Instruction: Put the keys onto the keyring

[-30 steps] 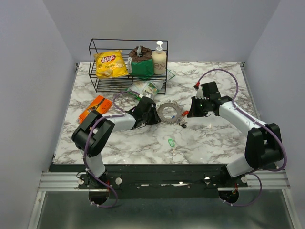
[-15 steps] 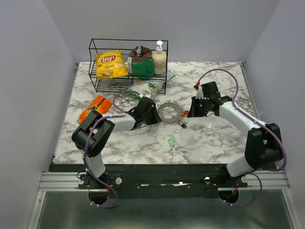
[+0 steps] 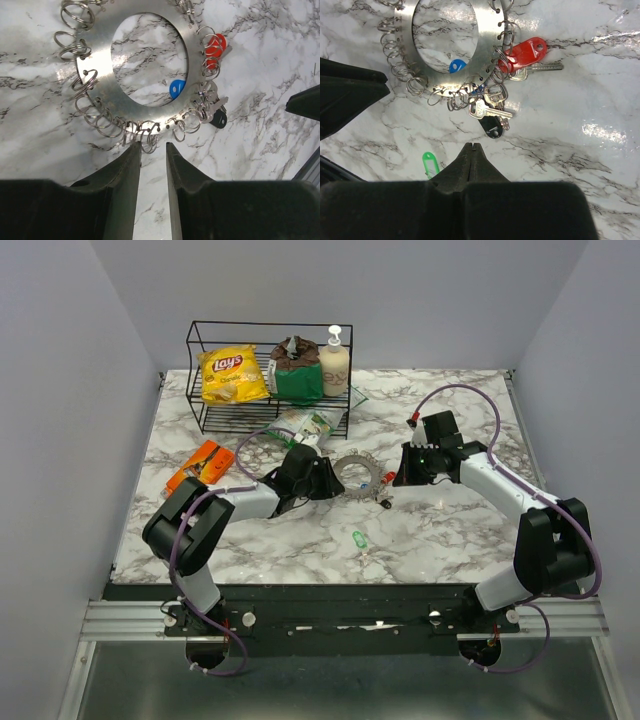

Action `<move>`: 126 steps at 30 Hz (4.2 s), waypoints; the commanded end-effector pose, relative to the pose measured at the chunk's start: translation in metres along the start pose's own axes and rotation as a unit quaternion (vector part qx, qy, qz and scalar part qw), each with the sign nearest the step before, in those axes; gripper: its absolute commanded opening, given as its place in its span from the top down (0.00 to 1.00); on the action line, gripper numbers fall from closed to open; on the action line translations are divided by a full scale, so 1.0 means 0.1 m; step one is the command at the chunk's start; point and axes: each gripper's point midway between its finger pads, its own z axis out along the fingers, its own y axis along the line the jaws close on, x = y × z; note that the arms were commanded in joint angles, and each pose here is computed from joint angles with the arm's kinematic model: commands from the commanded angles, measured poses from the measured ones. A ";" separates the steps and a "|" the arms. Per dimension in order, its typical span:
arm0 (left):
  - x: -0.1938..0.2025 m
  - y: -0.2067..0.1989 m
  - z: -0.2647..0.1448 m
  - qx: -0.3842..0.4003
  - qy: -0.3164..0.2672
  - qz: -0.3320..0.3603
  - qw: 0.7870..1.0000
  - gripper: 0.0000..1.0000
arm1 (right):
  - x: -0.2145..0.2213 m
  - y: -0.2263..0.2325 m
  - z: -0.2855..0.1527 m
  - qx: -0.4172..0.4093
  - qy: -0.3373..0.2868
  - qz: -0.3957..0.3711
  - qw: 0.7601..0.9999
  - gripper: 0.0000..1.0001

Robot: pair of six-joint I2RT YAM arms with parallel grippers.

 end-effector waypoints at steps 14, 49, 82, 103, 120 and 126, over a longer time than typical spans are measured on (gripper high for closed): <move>0.08 -0.05 0.07 0.021 0.012 0.024 0.999 0.62 | 0.06 -0.01 0.04 -0.001 0.008 -0.006 1.000 0.98; 0.17 0.21 0.14 -0.022 0.010 0.050 0.998 0.65 | 0.05 0.02 0.03 -0.008 0.008 -0.006 1.000 0.98; 0.04 0.09 0.05 -0.001 -0.017 0.079 0.997 1.00 | 0.03 0.05 -0.06 -0.009 -0.004 -0.012 1.000 0.98; -0.38 -0.57 -0.89 0.062 -0.003 0.264 0.963 1.00 | -0.36 0.88 -0.89 -0.183 -0.137 -0.119 0.966 0.34; -0.87 -1.20 -1.74 0.110 -0.054 0.347 0.930 1.00 | -0.51 1.67 -1.79 -0.346 -0.239 -0.255 0.871 0.18; -0.74 -1.50 -1.91 0.192 -0.028 0.361 0.912 1.00 | -0.51 1.93 -2.10 -0.392 -0.256 -0.287 0.836 0.20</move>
